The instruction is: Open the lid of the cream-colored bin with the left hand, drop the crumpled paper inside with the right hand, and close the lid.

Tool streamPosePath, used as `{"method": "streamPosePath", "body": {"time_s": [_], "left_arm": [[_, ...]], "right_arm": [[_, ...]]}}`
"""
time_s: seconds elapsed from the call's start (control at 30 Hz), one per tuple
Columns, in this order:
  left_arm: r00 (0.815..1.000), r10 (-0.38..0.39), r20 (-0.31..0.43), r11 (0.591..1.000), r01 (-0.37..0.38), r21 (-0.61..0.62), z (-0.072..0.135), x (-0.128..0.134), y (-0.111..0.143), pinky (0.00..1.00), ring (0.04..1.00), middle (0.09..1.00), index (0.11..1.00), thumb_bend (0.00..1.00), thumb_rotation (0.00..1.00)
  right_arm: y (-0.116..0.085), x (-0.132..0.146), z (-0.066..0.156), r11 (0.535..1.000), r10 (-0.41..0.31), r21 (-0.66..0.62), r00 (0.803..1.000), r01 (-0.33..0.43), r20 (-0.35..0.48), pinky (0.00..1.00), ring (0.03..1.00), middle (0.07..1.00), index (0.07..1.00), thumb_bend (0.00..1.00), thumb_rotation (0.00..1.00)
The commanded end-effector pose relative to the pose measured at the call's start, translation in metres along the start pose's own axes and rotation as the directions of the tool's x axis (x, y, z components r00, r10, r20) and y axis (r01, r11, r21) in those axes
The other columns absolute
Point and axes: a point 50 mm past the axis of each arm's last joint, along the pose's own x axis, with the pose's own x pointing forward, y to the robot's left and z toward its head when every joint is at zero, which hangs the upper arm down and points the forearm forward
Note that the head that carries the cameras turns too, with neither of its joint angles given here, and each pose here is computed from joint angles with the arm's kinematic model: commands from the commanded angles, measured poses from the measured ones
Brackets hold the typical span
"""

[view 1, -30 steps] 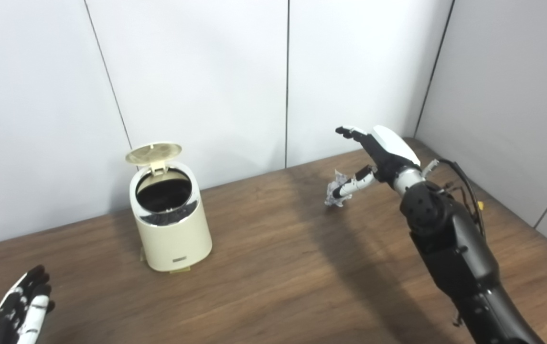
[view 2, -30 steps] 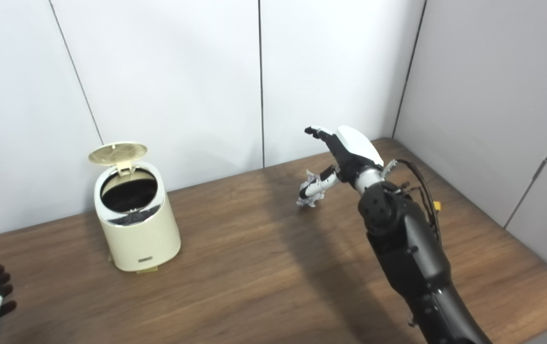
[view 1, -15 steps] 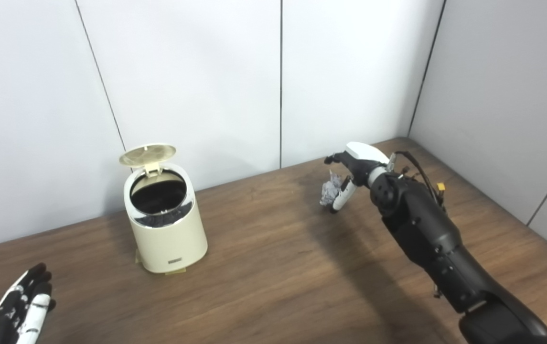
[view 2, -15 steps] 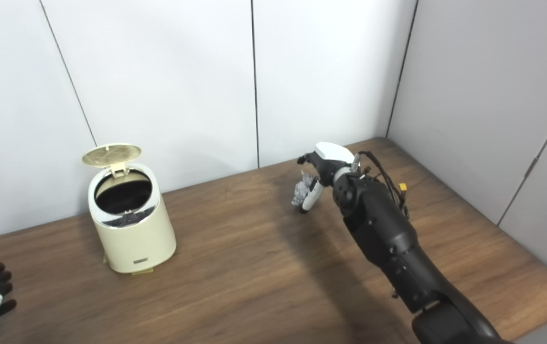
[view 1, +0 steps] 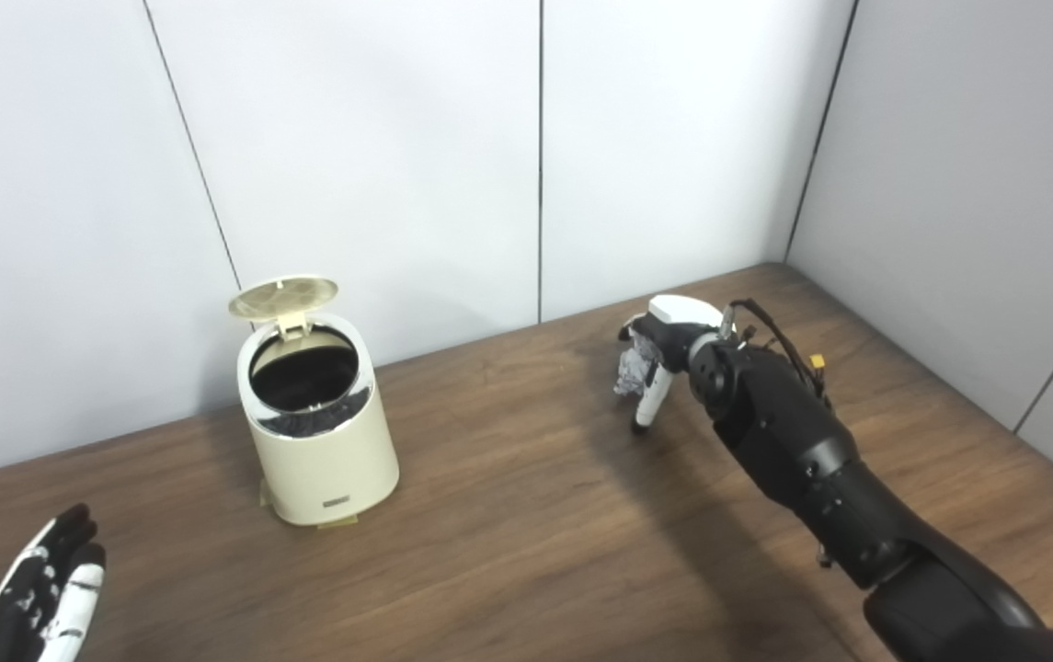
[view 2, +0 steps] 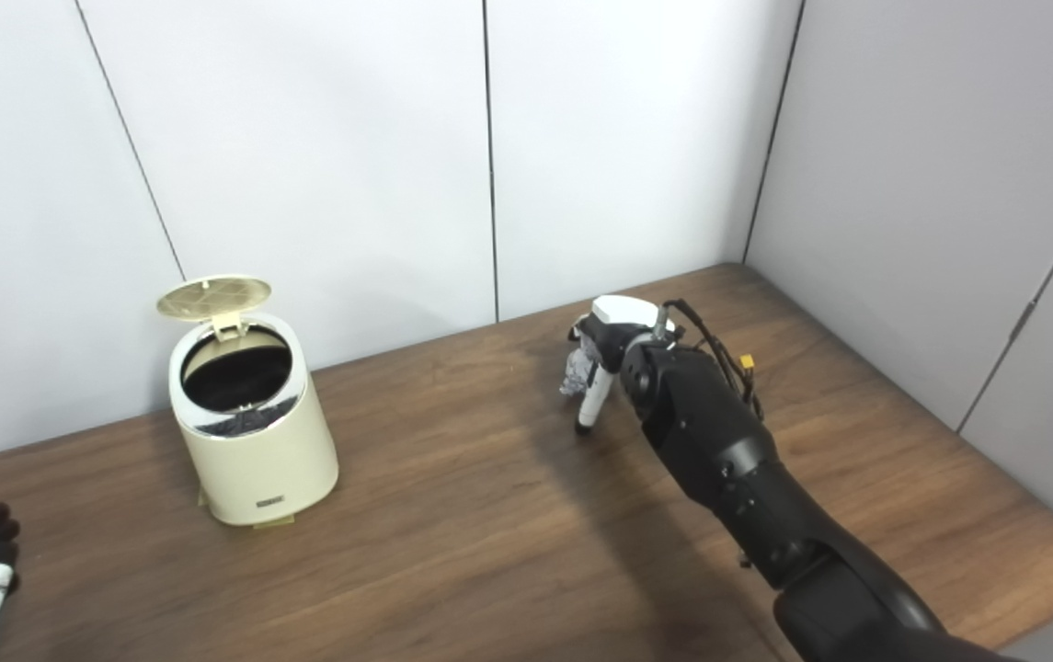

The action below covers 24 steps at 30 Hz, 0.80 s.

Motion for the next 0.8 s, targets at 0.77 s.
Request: {"method": "streamPosePath", "body": {"time_s": [0.77], "left_arm": [[0.998,-0.006,0.065,1.0,0.006,0.005,0.012,-0.001,0.004,0.93,0.934,0.908,1.0,0.35,0.42]], "right_arm": [[-0.019,0.003,-0.009,0.991,-0.137,0.008,0.99,0.137,0.031,0.68,0.767,0.813,0.762,0.89,0.01]]}}
